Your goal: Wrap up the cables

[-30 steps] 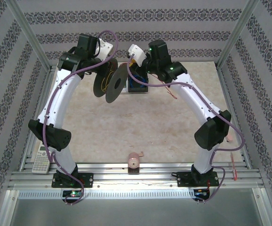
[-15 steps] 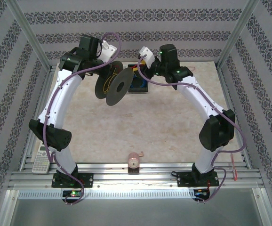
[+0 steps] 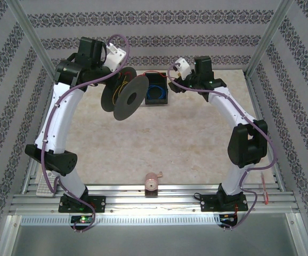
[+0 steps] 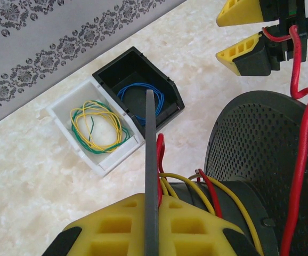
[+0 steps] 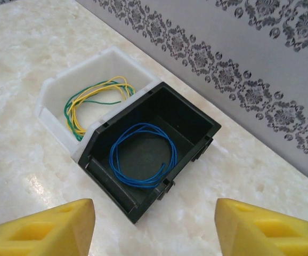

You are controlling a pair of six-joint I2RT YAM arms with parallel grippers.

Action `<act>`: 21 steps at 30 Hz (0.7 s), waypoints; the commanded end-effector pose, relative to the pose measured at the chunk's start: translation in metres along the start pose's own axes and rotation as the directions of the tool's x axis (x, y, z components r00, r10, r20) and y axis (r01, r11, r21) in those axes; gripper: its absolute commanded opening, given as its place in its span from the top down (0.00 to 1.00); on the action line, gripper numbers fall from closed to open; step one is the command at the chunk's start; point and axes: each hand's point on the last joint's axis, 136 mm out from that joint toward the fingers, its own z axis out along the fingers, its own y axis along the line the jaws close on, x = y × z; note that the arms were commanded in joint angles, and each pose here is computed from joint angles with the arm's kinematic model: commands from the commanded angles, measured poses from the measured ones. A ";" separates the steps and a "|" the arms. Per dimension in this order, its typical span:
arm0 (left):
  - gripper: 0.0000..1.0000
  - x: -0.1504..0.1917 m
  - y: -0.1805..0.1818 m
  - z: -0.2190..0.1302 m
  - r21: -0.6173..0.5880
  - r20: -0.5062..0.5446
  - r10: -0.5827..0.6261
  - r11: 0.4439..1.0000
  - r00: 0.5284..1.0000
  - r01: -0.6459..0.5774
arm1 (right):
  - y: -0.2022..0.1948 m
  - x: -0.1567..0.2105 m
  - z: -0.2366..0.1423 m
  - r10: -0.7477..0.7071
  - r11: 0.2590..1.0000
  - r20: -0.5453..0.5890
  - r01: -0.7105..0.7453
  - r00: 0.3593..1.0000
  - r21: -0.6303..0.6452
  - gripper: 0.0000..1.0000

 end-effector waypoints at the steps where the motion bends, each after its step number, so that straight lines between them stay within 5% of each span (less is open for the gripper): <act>1: 1.00 -0.017 -0.002 -0.022 -0.004 0.079 0.032 0.999 0.996 -0.032 | -0.002 0.012 0.000 0.028 1.000 -0.006 -0.028 1.000 -0.010 0.43; 11: 1.00 -0.020 0.008 -0.028 0.004 0.107 -0.018 1.000 0.994 0.018 | -0.001 0.041 -0.006 0.074 0.997 -0.044 -0.075 0.996 -0.020 1.00; 21: 1.00 -0.033 -0.025 -0.039 0.209 0.183 -0.013 0.978 0.983 -0.026 | 0.010 0.077 0.021 0.185 0.982 -0.219 -0.189 0.958 0.005 1.00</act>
